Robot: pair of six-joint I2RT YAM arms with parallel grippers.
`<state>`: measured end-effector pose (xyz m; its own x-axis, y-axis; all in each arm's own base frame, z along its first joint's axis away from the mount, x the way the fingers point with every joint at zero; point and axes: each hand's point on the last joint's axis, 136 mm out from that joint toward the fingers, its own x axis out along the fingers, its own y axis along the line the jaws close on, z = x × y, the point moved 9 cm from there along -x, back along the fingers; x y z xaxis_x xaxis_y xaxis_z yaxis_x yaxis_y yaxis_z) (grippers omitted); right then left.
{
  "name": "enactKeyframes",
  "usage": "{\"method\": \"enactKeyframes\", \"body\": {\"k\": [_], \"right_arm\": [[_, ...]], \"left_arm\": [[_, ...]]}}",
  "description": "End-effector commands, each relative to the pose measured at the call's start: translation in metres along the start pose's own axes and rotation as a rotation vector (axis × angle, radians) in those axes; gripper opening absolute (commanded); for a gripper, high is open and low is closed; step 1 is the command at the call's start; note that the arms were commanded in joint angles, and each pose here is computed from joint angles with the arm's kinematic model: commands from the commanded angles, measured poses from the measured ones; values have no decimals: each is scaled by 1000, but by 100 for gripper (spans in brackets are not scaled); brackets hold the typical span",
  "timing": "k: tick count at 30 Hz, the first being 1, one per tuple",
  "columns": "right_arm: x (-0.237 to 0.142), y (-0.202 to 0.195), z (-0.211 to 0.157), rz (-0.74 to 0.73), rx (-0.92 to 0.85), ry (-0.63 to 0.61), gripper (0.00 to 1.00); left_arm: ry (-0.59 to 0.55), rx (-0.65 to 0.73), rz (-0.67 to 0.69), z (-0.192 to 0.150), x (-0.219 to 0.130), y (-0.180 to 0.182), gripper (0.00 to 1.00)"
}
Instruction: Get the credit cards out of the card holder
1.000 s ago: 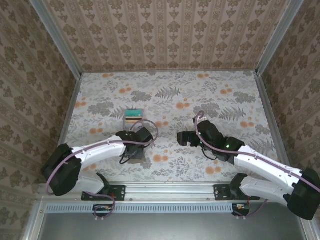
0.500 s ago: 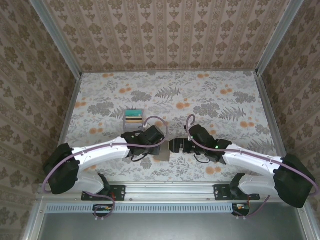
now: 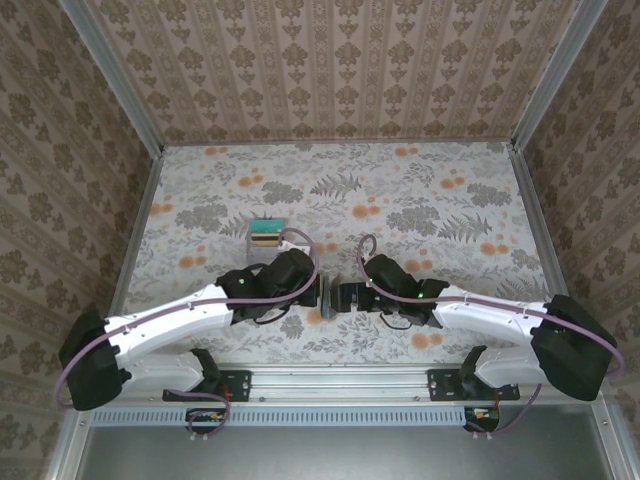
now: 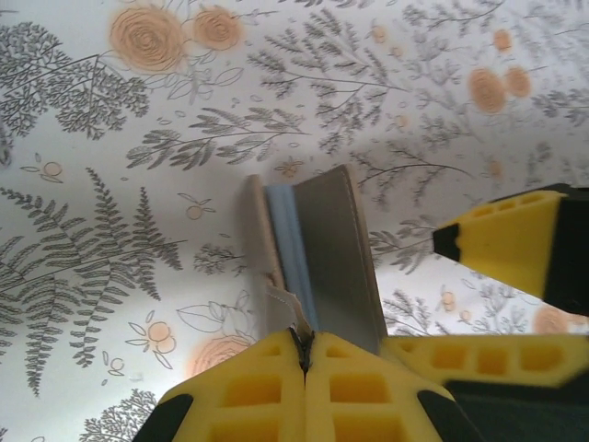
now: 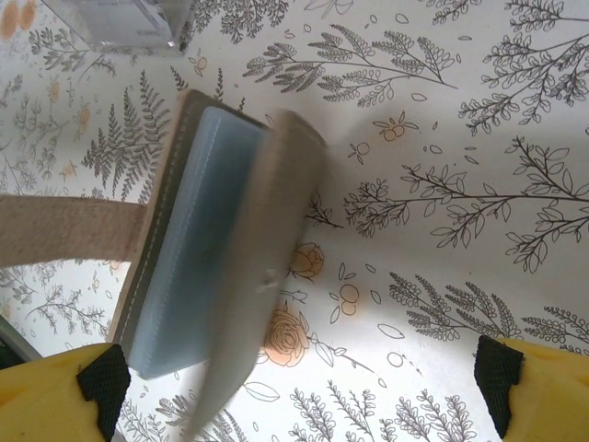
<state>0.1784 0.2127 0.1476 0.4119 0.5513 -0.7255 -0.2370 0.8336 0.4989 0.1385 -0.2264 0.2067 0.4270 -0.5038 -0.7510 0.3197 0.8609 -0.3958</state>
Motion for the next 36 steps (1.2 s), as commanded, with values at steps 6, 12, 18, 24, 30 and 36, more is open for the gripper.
{"method": "enactKeyframes", "body": {"k": [6,12,18,24,30,36], "right_arm": [[3,1,1,-19,16,-3,99],[15,1,-2,-2,27,36,80],[33,2,-5,7,36,91,60],[53,9,-4,49,51,145,47],[68,13,-3,71,72,185,40],[75,12,-5,71,86,198,27]], "left_arm": [[-8,-36,34,-9,4,12,0],[-15,-107,165,-18,-8,48,0],[-34,-198,232,-32,-29,92,0],[-27,-259,189,-43,-27,109,0],[-11,-260,185,-45,-20,111,0],[2,-255,186,-46,-17,112,0]]}}
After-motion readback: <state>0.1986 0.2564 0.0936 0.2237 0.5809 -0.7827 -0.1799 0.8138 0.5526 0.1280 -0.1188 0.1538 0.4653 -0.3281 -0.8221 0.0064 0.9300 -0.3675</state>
